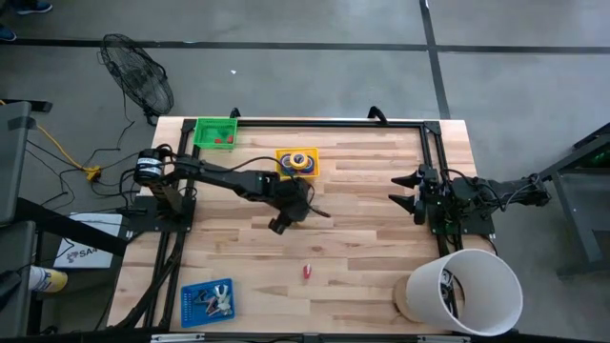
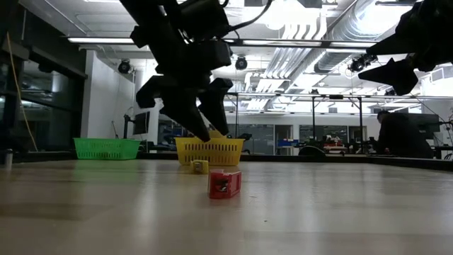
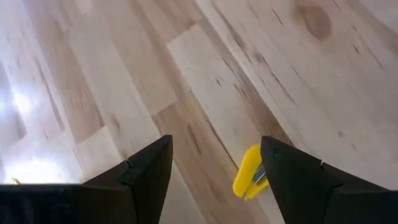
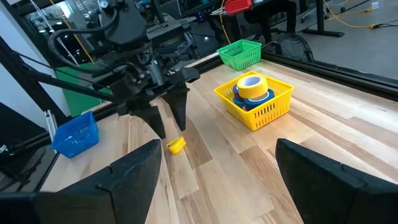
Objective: Pick and place Stapler, Stapler remover, tape
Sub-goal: Put the yellow stapler into the green bin
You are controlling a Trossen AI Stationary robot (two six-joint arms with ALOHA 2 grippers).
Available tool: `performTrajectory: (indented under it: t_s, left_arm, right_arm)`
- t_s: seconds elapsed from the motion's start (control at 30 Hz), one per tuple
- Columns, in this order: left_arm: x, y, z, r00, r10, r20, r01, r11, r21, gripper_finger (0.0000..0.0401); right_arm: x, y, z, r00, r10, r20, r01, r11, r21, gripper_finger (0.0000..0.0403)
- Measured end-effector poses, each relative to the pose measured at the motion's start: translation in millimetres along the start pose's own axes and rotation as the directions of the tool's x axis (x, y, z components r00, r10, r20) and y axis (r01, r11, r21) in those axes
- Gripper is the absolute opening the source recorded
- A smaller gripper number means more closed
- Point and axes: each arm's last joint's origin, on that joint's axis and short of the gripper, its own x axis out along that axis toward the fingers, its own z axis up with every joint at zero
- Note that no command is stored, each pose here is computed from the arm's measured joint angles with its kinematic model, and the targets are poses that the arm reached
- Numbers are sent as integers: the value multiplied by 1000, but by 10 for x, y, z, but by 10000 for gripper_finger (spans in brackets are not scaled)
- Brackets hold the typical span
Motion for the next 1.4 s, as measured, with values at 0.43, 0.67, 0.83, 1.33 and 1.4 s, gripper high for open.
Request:
performTrajectory:
  t_s: [0.43,0.67,0.83,1.33,1.4]
  left_arm:
    - [232,-73,-102,994,-92,-57,100,982,160,239]
    - [297,-94,-131,991,-115,-69,127,973,193,239]
    - [295,-93,-129,991,-114,-68,126,973,193,239]
    - [247,-76,-118,992,-83,-96,94,988,121,239]
    - [246,-74,-119,992,-78,-100,90,988,122,239]
  right_arm:
    - [0,0,0,1000,0,0,0,1000,0,307]
    - [0,0,-1,1000,0,0,0,1000,0,307]
    - [1,0,-1,1000,0,0,0,1000,0,307]
    - [1,0,-1,1000,0,0,0,1000,0,307]
    - [0,0,-1,1000,0,0,0,1000,0,307]
